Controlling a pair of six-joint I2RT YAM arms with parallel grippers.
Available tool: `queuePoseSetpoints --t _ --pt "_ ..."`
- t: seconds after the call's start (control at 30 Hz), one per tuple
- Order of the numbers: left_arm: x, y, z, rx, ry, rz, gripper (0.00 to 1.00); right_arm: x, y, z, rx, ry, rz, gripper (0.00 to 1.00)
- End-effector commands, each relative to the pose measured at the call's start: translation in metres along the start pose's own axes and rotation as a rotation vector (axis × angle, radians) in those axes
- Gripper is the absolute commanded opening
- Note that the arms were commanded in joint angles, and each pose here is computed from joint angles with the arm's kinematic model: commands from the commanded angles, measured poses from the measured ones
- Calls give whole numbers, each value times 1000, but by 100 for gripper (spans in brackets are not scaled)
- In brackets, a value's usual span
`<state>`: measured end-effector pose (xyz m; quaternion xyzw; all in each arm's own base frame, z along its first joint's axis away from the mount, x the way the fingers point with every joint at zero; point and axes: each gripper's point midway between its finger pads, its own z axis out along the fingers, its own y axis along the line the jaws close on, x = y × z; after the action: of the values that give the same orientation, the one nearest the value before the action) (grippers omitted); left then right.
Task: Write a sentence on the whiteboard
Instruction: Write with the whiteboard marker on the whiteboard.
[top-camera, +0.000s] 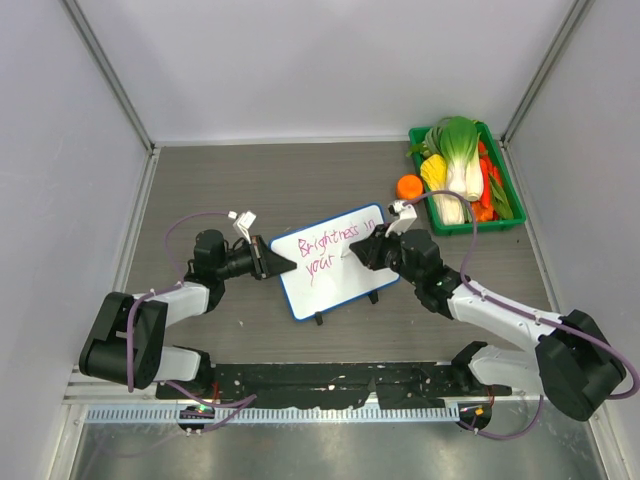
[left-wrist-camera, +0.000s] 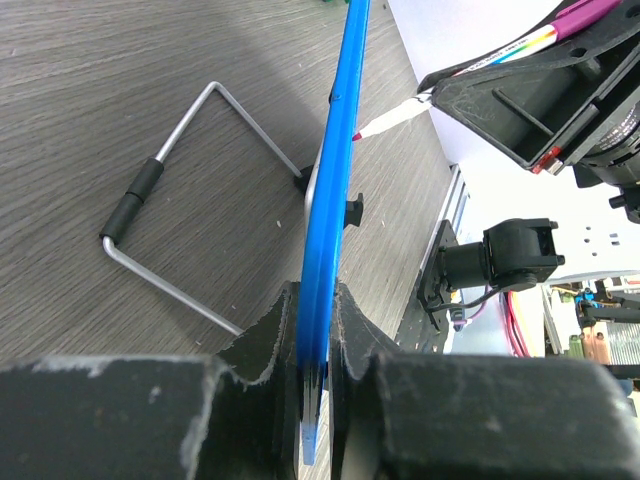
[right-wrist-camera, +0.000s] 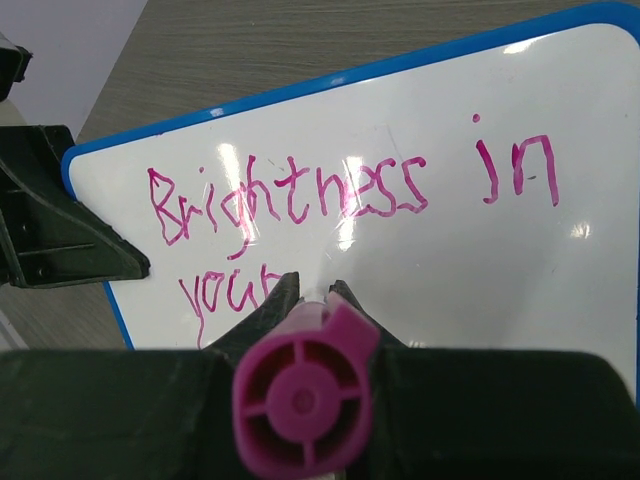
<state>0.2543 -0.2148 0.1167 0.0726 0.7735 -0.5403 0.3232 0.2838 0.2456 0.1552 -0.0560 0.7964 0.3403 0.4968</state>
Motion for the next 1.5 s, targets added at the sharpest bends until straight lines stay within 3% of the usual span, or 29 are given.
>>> queuePoseSetpoints --t 0.0,0.53,0.93,1.47 --pt "9 24 0 -91 13 17 0 -13 -3 5 26 -60 -5 1" --pt "9 24 0 -92 12 17 0 -23 -20 2 137 -96 -17 1" --pt "9 24 0 -93 13 16 0 -37 -6 7 90 -114 -15 1" --pt "9 24 0 -91 13 19 0 3 -10 4 60 9 -3 1"
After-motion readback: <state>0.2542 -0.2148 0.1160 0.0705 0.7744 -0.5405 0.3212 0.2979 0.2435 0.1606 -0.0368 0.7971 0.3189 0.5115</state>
